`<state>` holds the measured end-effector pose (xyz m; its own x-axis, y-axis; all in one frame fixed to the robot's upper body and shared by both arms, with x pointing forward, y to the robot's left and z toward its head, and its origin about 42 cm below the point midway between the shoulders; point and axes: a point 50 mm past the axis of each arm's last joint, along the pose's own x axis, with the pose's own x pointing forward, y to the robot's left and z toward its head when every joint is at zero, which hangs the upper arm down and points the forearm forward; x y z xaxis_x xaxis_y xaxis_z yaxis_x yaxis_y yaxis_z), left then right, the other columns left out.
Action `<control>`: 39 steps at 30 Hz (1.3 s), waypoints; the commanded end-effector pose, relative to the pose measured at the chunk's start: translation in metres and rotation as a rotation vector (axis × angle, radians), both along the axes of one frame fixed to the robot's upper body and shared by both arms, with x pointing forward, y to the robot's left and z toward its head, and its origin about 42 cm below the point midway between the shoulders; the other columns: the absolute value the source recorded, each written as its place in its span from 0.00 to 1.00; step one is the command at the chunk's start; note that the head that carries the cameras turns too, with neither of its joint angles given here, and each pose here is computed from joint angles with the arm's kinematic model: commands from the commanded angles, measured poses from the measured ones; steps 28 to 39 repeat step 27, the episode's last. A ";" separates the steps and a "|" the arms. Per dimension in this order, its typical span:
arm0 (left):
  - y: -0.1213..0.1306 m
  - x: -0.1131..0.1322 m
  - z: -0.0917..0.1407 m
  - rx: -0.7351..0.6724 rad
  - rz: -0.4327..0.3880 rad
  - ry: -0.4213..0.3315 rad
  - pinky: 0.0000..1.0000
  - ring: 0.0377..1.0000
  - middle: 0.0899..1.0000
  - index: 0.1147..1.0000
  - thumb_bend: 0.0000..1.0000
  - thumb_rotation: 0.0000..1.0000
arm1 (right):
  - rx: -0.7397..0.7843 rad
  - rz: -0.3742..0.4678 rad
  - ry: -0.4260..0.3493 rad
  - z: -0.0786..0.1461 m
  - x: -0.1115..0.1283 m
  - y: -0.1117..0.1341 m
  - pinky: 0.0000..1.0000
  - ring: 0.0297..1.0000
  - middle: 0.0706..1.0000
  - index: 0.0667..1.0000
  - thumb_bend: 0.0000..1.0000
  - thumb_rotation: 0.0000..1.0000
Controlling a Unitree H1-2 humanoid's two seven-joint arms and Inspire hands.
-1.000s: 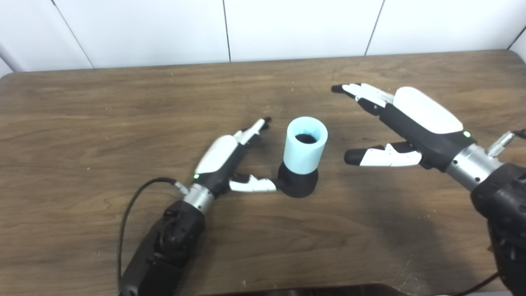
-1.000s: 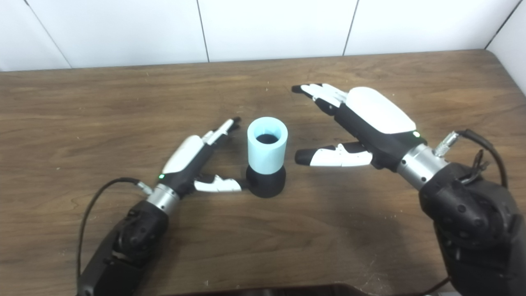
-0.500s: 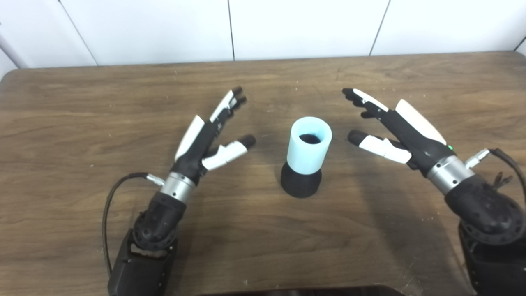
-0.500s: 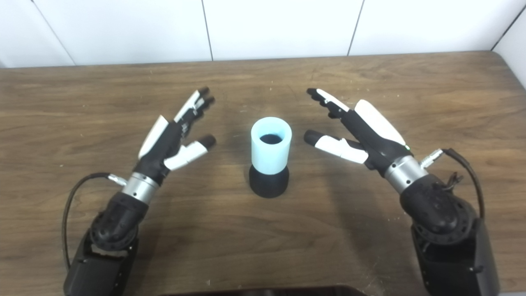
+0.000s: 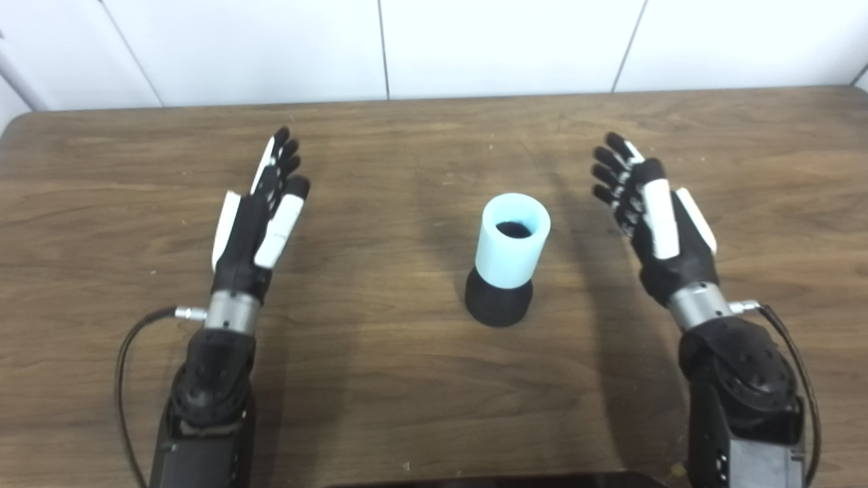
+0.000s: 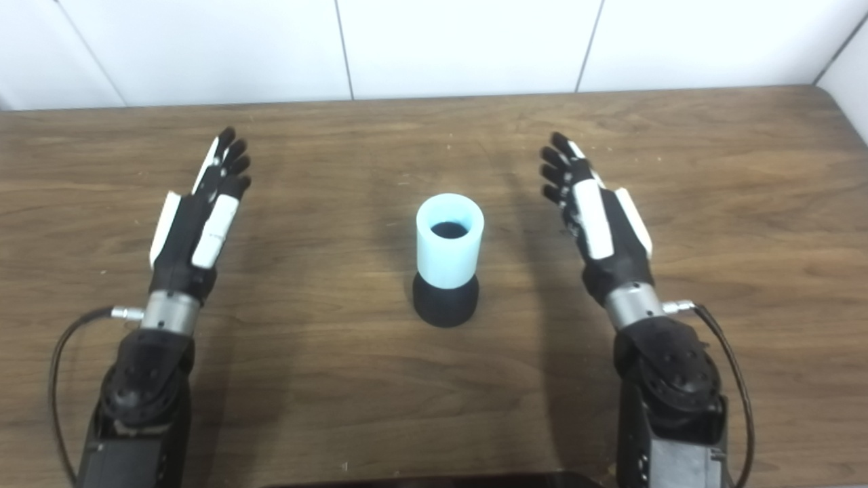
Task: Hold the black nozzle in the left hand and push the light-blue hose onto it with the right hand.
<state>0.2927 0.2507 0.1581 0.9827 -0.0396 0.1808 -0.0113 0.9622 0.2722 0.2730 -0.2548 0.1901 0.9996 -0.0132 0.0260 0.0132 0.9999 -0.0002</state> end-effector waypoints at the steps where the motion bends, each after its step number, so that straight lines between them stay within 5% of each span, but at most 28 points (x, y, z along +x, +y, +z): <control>1: 0.003 0.003 0.016 -0.002 0.003 -0.060 0.94 0.99 1.00 1.00 0.57 0.93 | 0.018 -0.011 -0.055 0.005 0.001 -0.001 0.93 0.95 0.94 0.94 0.58 1.00; 8: 0.020 -0.022 -0.004 -0.045 0.021 0.100 0.95 0.97 0.98 1.00 0.54 0.91 | 0.158 -0.039 -0.004 -0.015 -0.010 0.004 1.00 0.98 0.94 0.94 0.66 1.00; 27: 0.034 -0.044 -0.034 -0.079 0.085 0.095 0.94 0.95 0.96 0.97 0.54 0.93 | 0.085 -0.078 0.001 -0.049 -0.021 -0.011 0.99 0.98 0.95 0.93 0.65 1.00; 39: 0.034 -0.044 -0.034 -0.079 0.085 0.095 0.94 0.95 0.96 0.97 0.54 0.93 | 0.085 -0.078 0.001 -0.049 -0.021 -0.011 0.99 0.98 0.95 0.93 0.65 1.00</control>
